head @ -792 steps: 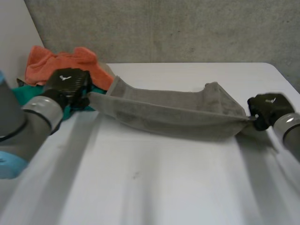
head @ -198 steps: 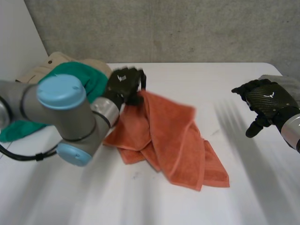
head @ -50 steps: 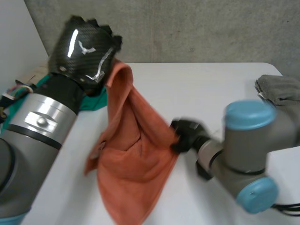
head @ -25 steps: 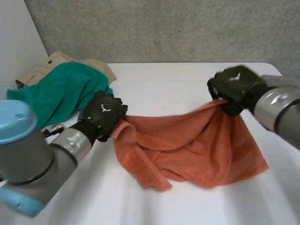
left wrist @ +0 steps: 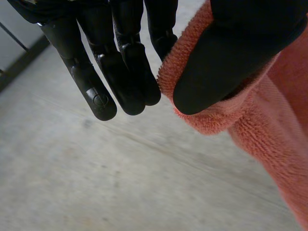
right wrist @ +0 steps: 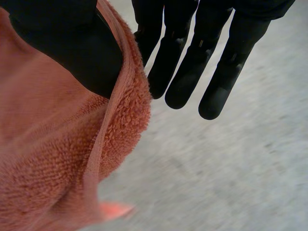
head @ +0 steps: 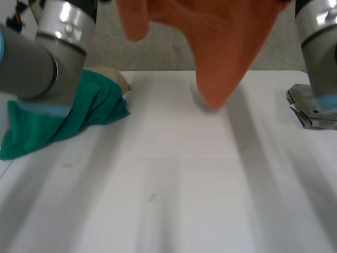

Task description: Fold the laundry.

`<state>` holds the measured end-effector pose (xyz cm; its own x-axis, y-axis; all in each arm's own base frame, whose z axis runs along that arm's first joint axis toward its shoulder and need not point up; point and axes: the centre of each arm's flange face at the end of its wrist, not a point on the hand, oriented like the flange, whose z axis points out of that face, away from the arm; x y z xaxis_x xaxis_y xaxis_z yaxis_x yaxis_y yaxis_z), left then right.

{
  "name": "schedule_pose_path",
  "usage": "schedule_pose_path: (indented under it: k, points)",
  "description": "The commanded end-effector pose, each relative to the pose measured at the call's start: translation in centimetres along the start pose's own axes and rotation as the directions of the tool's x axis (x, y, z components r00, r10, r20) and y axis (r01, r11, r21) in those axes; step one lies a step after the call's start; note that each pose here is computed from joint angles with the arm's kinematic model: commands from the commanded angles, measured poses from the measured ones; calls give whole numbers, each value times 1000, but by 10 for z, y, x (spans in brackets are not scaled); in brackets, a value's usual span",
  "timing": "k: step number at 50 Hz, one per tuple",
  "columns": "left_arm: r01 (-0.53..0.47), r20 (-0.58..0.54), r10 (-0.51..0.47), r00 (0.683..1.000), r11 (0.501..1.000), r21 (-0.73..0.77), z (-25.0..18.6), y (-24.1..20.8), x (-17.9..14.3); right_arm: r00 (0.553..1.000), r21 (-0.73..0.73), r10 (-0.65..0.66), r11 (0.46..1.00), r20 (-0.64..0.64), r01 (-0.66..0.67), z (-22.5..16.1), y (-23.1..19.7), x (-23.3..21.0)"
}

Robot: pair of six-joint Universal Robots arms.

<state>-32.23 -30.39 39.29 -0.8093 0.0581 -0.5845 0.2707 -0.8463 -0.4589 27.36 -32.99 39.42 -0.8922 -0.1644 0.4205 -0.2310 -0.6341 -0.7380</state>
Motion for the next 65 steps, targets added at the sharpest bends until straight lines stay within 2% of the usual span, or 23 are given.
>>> schedule_pose_path:
  k: [1, 3, 6, 7, 10, 11, 14, 17, 20, 24, 28, 34, 36, 39, 41, 43, 44, 47, 48, 51, 54, 58, 65]
  points:
    - [44, -208, -86, 974, 979, -199, -82, 21, 47, 978, -309, 74, 951, 195, -10, -66, 48, -36]
    - [54, -265, -119, 957, 969, -243, -104, 28, 61, 968, -388, 100, 922, 230, -2, -84, 61, -45]
    - [62, -371, -185, 910, 945, -321, -147, 36, 86, 944, -515, 156, 857, 290, 17, -122, 84, -62]
    - [56, -418, -212, 883, 933, -355, -166, 43, 100, 931, -565, 181, 824, 318, 33, -139, 96, -73]
    - [21, -486, -228, 843, 918, -395, -191, 55, 118, 904, -629, 217, 774, 367, 69, -164, 117, -92]
    - [-18, -526, -213, 823, 917, -399, -202, 58, 126, 888, -653, 234, 751, 395, 93, -175, 126, -103]
    - [-107, -587, -147, 796, 921, -375, -215, 62, 132, 871, -679, 251, 724, 422, 121, -187, 134, -115]
    - [-178, -634, -91, 768, 920, -348, -224, 62, 134, 869, -682, 256, 721, 424, 121, -188, 135, -115]
    - [-211, -651, -66, 756, 917, -338, -225, 60, 129, 870, -683, 257, 721, 420, 117, -188, 136, -114]
    - [-214, -644, -56, 763, 918, -334, -215, 43, 109, 870, -690, 266, 715, 416, 111, -189, 137, -114]
    - [-157, -616, -113, 779, 917, -366, -208, 23, 94, 869, -696, 269, 709, 415, 113, -192, 137, -115]
    - [78, -484, -341, 806, 872, -484, -195, -4, 73, 866, -700, 274, 705, 418, 115, -195, 137, -115]
    - [185, -409, -442, 798, 827, -532, -190, -8, 69, 865, -702, 276, 703, 419, 116, -195, 137, -116]
    - [281, -334, -534, 777, 768, -575, -188, -9, 66, 865, -701, 274, 704, 419, 116, -195, 137, -116]
    - [350, -246, -597, 764, 703, -619, -186, -5, 64, 865, -702, 275, 703, 419, 117, -196, 137, -116]
    - [375, -178, -615, 768, 657, -654, -188, 0, 62, 865, -703, 277, 701, 419, 116, -196, 137, -116]
    - [389, -104, -612, 784, 615, -686, -191, 5, 60, 866, -705, 276, 700, 417, 116, -196, 138, -115]
    - [383, -15, -578, 816, 560, -735, -198, 15, 59, 866, -707, 277, 697, 416, 117, -197, 138, -115]
    - [370, 26, -543, 839, 535, -759, -202, 21, 60, 866, -709, 277, 696, 415, 117, -197, 139, -115]
    - [352, 75, -493, 867, 498, -792, -209, 33, 63, 865, -711, 279, 693, 416, 119, -198, 139, -115]
    - [343, 74, -492, 867, 484, -805, -211, 38, 68, 866, -712, 278, 692, 415, 119, -198, 139, -115]
    - [318, 63, -506, 860, 436, -842, -218, 57, 83, 866, -715, 279, 689, 415, 121, -200, 139, -115]
    - [294, 76, -542, 837, 327, -898, -233, 82, 90, 866, -716, 281, 688, 415, 120, -200, 139, -114]
